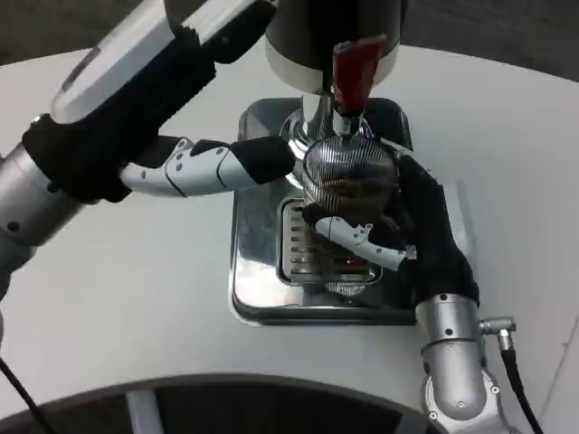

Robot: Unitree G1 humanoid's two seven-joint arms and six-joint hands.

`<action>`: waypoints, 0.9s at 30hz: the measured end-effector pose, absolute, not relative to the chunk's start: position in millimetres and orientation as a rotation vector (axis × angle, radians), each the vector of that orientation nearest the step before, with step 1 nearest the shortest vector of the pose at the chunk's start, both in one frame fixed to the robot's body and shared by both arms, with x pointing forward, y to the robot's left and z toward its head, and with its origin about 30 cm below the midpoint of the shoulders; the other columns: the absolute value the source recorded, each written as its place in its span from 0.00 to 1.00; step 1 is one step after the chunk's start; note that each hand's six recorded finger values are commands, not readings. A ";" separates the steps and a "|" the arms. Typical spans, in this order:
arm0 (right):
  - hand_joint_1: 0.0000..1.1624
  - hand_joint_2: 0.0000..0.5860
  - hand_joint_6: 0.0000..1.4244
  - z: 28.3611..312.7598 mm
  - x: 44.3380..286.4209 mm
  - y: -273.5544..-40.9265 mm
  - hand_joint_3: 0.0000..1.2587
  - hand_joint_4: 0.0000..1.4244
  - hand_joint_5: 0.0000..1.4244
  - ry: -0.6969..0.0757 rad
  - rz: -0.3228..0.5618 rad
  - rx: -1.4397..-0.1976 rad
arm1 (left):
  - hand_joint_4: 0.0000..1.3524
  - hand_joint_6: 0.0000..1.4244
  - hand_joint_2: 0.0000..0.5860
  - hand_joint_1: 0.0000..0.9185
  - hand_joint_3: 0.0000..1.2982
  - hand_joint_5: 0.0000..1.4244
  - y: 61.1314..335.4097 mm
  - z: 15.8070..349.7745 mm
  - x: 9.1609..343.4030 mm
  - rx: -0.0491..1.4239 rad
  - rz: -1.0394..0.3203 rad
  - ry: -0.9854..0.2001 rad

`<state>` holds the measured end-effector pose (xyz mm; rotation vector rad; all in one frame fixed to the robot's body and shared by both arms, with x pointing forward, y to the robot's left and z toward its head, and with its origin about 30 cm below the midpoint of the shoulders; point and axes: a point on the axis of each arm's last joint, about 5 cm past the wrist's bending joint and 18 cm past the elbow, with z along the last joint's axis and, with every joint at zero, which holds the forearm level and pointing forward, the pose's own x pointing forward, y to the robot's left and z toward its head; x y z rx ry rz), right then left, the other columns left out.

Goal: Grasp the cup under the faucet to collect the drink, then remove the cup.

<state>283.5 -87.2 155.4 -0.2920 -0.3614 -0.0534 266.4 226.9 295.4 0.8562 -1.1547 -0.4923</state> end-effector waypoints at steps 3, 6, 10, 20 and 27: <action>0.91 0.34 0.71 154.9 283.0 -85.6 0.41 0.53 0.56 -0.369 -0.084 -0.283 | 0.00 0.00 0.29 0.00 0.00 0.01 227.9 293.9 265.8 0.856 -0.491 -1.149; 0.92 0.32 0.79 154.0 282.0 -83.7 0.45 0.56 0.60 -0.375 -0.106 -0.281 | 0.00 0.00 0.29 0.00 0.00 0.01 228.4 292.0 265.5 0.855 -0.492 -1.141; 0.96 0.26 0.85 153.0 280.6 -81.0 0.49 0.59 0.63 -0.387 -0.132 -0.293 | 0.00 0.00 0.29 0.00 0.00 0.01 228.7 292.1 265.4 0.856 -0.490 -1.140; 0.98 0.18 0.92 148.8 272.6 -75.7 0.55 0.65 0.67 -0.431 -0.170 -0.344 | 0.00 0.00 0.29 0.00 0.00 0.00 228.8 291.3 265.3 0.863 -0.489 -1.133; 0.99 0.18 0.94 146.2 267.1 -75.3 0.56 0.66 0.68 -0.443 -0.173 -0.361 | 0.00 0.00 0.29 0.00 0.00 0.00 229.8 287.4 264.8 0.858 -0.485 -1.119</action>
